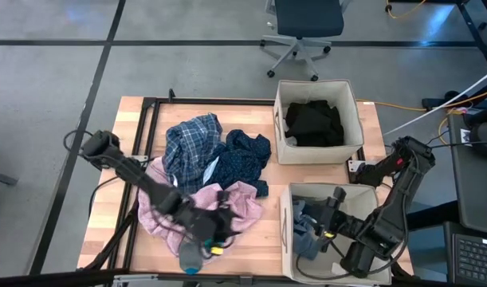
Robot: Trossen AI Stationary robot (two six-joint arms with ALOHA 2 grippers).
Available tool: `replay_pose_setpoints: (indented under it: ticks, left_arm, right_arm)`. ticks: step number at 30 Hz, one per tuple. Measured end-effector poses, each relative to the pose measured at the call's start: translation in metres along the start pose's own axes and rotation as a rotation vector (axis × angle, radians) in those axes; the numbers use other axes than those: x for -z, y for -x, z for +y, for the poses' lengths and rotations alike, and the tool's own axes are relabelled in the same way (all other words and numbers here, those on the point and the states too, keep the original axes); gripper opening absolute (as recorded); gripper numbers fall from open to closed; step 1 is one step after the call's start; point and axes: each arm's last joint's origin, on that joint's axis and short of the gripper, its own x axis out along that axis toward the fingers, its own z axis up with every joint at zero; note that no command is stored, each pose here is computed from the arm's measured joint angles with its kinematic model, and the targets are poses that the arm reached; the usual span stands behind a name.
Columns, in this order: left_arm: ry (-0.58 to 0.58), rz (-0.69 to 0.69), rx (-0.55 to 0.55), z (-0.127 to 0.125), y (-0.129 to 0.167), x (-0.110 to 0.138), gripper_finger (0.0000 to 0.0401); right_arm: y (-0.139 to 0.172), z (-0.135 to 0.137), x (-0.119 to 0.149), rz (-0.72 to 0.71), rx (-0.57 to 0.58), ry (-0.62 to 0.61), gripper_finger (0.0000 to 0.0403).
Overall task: Sort clothes
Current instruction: Put the blue sock into the bottom laundry organizer
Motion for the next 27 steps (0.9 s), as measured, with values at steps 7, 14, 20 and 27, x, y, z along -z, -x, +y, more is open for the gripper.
replay_pose_setpoints:
  ticks: [7, 14, 20, 27]
  left_arm:
    - [0.119, 0.07, -0.019, -0.022, 0.029, 0.069, 0.0186]
    - [0.171, -0.009, 0.036, -0.035, 0.034, 0.119, 0.0186]
    - [0.158, -0.161, 0.107, -0.034, 0.041, 0.136, 0.0186]
    - [0.17, -0.253, 0.085, -0.01, 0.05, 0.15, 0.0186]
  right_arm:
    - [-0.031, 0.022, -0.037, -0.061, -0.149, 0.011, 0.0214]
    - [-0.086, 0.049, -0.071, -0.149, -0.358, 0.087, 0.0214]
    - [-0.141, 0.072, -0.071, -0.16, -0.529, 0.134, 0.0214]
    - [-0.19, 0.075, -0.067, -0.153, -0.556, 0.106, 0.0214]
